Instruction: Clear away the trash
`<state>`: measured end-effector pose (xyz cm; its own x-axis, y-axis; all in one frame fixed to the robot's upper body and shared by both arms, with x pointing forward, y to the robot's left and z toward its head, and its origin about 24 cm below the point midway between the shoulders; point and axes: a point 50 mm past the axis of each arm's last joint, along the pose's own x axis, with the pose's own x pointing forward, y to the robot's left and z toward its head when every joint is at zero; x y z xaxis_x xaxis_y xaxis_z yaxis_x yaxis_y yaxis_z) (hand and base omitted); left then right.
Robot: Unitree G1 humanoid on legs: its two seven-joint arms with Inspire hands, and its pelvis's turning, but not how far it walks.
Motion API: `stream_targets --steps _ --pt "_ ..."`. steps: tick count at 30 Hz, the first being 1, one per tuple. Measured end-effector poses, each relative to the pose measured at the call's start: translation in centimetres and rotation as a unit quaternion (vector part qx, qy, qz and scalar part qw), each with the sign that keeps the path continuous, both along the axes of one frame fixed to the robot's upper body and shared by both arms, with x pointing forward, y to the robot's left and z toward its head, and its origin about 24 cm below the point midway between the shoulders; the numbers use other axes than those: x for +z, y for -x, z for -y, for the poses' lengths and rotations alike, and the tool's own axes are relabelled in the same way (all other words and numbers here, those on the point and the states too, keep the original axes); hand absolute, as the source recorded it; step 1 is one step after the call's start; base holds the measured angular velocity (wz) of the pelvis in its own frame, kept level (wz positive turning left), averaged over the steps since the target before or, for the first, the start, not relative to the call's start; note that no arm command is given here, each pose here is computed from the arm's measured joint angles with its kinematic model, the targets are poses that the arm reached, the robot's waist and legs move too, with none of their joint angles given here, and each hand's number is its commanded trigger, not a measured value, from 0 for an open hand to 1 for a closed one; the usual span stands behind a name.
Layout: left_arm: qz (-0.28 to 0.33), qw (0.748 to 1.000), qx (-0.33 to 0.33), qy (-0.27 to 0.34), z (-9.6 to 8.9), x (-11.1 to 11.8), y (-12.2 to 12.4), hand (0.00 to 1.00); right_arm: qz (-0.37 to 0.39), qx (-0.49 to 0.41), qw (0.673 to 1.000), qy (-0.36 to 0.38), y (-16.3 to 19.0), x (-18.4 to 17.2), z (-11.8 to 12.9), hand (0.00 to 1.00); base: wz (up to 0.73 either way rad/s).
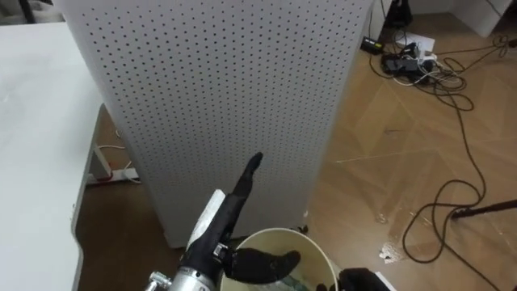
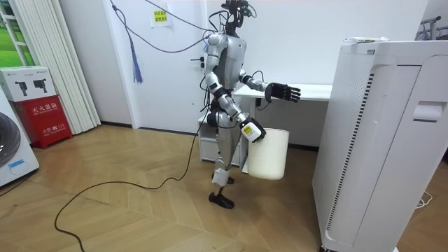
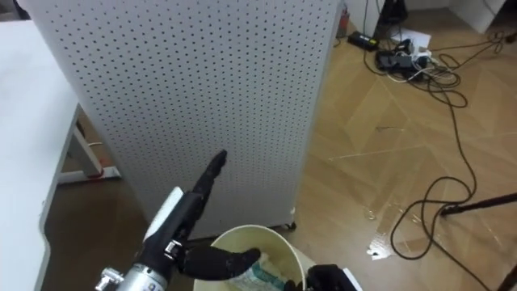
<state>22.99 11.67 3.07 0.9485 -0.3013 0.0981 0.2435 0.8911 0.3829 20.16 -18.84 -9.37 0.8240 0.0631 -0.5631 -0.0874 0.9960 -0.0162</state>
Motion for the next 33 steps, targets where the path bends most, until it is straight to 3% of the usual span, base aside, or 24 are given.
stream_targets --steps 3,8,21,28,33 --pt "0.049 0.998 0.028 -0.032 -1.0 1.4 0.0 0.00 -0.008 -0.001 1.000 -0.003 0.6 -0.3 0.1 1.00 -0.37" --pt "0.110 0.991 0.074 -0.030 -1.7 3.0 0.1 0.00 -0.024 0.008 1.000 -0.012 1.6 -0.9 0.0 1.00 -0.53" --pt "0.171 0.974 0.147 -0.028 -3.7 4.0 0.2 0.00 -0.079 0.025 0.996 -0.027 4.4 -2.6 0.5 1.00 -0.20" --pt "0.197 0.968 0.155 -0.007 -3.7 4.3 0.7 0.00 -0.105 0.001 0.994 0.007 5.5 -3.2 2.4 1.00 -0.05" --pt "0.233 0.956 0.177 -0.005 -4.6 4.9 0.9 0.00 -0.117 -0.003 0.993 0.015 6.1 -3.6 2.5 1.00 -0.31"
